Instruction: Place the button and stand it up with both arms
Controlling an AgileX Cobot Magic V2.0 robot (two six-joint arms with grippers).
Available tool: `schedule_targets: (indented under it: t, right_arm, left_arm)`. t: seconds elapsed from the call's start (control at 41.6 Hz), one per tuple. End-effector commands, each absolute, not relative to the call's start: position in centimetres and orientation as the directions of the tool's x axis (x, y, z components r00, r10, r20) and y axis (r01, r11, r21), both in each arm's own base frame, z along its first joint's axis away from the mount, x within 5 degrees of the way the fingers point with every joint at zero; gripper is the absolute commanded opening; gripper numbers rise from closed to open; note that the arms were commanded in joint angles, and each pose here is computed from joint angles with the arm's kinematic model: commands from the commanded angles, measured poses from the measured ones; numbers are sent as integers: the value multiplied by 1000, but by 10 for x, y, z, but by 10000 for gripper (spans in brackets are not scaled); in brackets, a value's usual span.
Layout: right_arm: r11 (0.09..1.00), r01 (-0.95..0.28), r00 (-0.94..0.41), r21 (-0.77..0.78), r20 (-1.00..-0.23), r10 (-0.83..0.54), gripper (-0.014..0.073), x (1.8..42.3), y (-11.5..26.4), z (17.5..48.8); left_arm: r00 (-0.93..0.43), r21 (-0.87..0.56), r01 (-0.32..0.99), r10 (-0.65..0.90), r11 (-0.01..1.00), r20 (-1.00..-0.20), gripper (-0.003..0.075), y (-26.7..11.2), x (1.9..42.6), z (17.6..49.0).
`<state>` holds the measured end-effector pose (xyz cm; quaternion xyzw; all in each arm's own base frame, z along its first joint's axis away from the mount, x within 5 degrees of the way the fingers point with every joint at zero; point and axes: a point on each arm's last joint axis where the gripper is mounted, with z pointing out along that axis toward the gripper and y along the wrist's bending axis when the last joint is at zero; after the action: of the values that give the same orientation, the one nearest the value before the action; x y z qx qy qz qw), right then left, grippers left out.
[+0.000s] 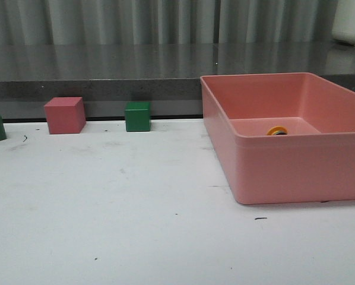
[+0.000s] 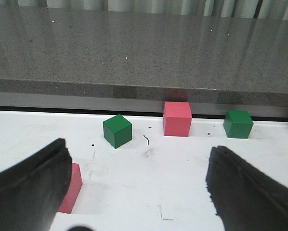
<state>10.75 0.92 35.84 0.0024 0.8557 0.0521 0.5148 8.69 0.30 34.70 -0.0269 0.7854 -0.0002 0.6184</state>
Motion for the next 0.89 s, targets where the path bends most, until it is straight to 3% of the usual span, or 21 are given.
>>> schedule_targets:
  t: [0.0, 0.361, 0.601, 0.865]
  right_arm:
    - [993, -77, -502, 86, -864, 36, 591, 124, 13, 376]
    - [962, -267, -632, 57, -764, -130, 591, 184, 51, 382]
    - [963, -265, -757, 46, -629, -178, 591, 233, 63, 372]
    - [965, -260, -816, 8, -536, -216, 591, 283, 72, 348]
  left_arm:
    - [-150, -39, -25, -42, 999, -988, 564, 2, 89, 362]
    - [-150, -39, -25, -42, 999, -988, 564, 2, 89, 362]
    - [-150, -39, -25, -42, 999, -988, 564, 2, 89, 362]
    - [-150, -39, -25, -42, 999, -988, 564, 2, 89, 362]
